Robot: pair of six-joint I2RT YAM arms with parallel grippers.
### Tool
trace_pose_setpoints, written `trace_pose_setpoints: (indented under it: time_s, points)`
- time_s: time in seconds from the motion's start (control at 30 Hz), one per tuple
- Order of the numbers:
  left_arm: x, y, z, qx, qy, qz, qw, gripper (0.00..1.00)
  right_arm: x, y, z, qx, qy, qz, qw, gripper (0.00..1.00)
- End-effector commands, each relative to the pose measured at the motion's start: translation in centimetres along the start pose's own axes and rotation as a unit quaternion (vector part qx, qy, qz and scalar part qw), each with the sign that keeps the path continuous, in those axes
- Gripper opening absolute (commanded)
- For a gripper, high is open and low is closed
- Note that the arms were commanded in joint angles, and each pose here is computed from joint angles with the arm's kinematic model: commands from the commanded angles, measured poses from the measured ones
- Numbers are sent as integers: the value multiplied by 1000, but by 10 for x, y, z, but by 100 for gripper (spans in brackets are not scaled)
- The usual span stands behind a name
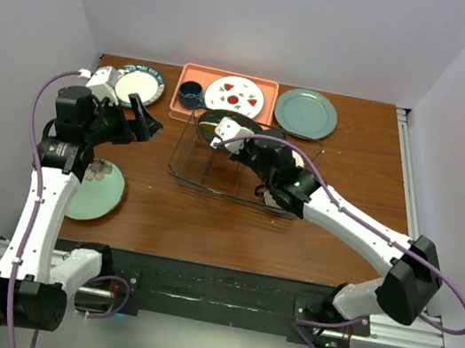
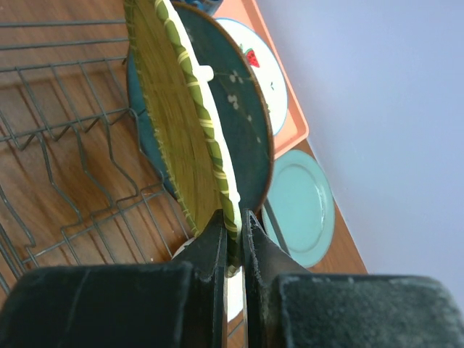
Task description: Load the mixed dishes into the dish rack
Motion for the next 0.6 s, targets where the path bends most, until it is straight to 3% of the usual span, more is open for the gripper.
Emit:
trace_pose_setpoints:
  time_s: [0.0, 0.33, 0.57]
  points:
    - [-1, 3, -2, 16, -15, -9, 1000, 100, -19, -8, -26, 41, 1, -50, 998, 0]
    - [4, -1, 3, 9, -12, -4, 1000, 100, -10, -24, -27, 51, 6, -45, 998, 0]
    - [7, -4, 6, 8, -9, 2, 1000, 100, -3, -36, -10, 5, 15, -36, 999, 0]
Point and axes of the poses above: each gripper's point midway between its finger pads, its own y axis back along the fingers, its own z axis along the line the jaws close on, x = y × z, the point moved 7 cm from there along y, back along the fingers, and after that the axes turned 5 degrees about y, right-handed, at the moved point
